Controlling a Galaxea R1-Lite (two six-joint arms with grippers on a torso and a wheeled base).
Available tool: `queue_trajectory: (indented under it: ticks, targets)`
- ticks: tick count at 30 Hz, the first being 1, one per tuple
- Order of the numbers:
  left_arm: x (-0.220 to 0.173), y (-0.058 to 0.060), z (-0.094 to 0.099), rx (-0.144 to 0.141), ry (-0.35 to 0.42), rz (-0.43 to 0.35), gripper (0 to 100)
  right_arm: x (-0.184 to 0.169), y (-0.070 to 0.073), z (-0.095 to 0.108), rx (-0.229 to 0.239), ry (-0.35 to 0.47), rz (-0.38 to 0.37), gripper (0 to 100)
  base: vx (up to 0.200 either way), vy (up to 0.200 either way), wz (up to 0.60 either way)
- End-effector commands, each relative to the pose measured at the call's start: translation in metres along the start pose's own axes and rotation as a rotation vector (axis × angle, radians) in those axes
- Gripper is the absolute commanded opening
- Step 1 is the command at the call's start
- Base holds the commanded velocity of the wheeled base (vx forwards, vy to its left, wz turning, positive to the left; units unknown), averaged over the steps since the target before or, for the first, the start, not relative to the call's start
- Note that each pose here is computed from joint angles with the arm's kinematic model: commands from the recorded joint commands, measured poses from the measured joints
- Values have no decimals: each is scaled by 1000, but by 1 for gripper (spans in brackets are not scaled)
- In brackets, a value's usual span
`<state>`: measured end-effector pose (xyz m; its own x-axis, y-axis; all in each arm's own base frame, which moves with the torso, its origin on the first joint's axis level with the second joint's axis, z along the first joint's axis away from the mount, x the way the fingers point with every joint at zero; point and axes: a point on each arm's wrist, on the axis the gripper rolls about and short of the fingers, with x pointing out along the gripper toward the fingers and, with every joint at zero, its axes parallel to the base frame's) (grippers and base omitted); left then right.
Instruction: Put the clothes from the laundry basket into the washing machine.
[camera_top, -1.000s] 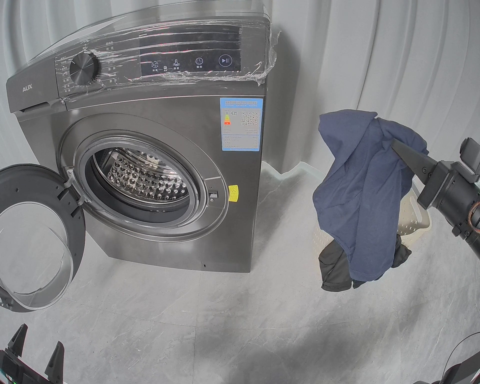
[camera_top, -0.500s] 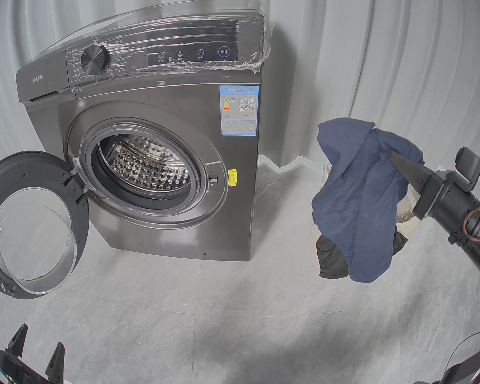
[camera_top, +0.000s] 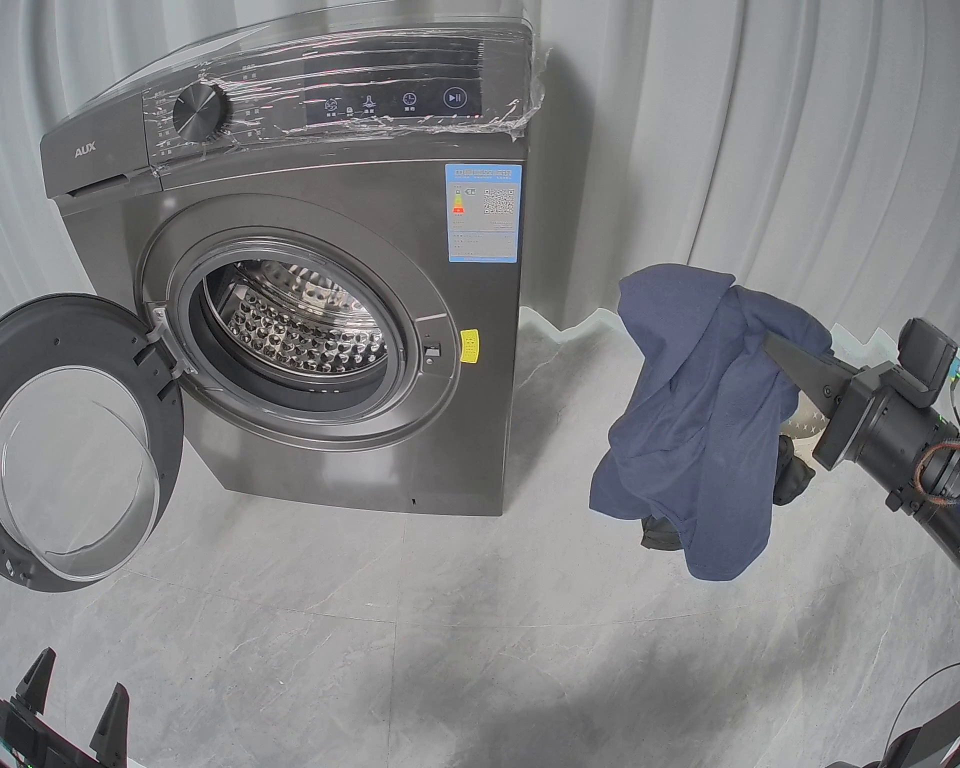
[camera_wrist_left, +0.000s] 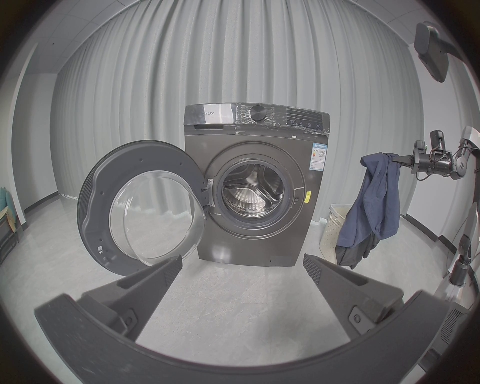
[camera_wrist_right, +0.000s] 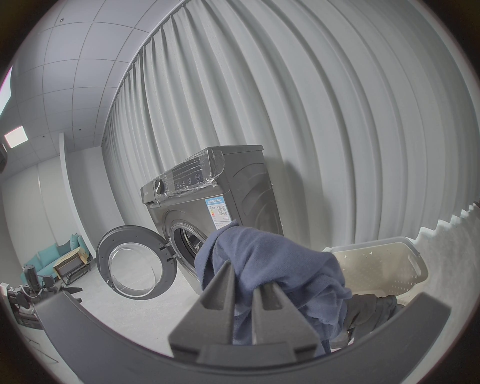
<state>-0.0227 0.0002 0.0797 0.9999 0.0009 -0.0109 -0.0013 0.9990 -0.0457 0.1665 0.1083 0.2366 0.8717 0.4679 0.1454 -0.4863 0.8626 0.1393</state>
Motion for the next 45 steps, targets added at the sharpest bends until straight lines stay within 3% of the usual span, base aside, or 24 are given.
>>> queue_trajectory:
  ticks: [1, 18, 33, 45]
  targets:
    - [0, 0, -4, 0, -5, 0, 100, 0, 0, -1, 0, 4, 1, 0, 0, 200, 0]
    - [0, 0, -4, 0, -5, 0, 100, 1, 2, -4, 4, 17, 17, 0, 0, 200, 0]
    - [0, 0, -4, 0, -5, 0, 100, 3, 1, -8, 6, 29, 15, 0, 0, 0, 0]
    - [0, 0, -4, 0, -5, 0, 100, 3, 1, -8, 6, 31, 15, 0, 0, 200, 0]
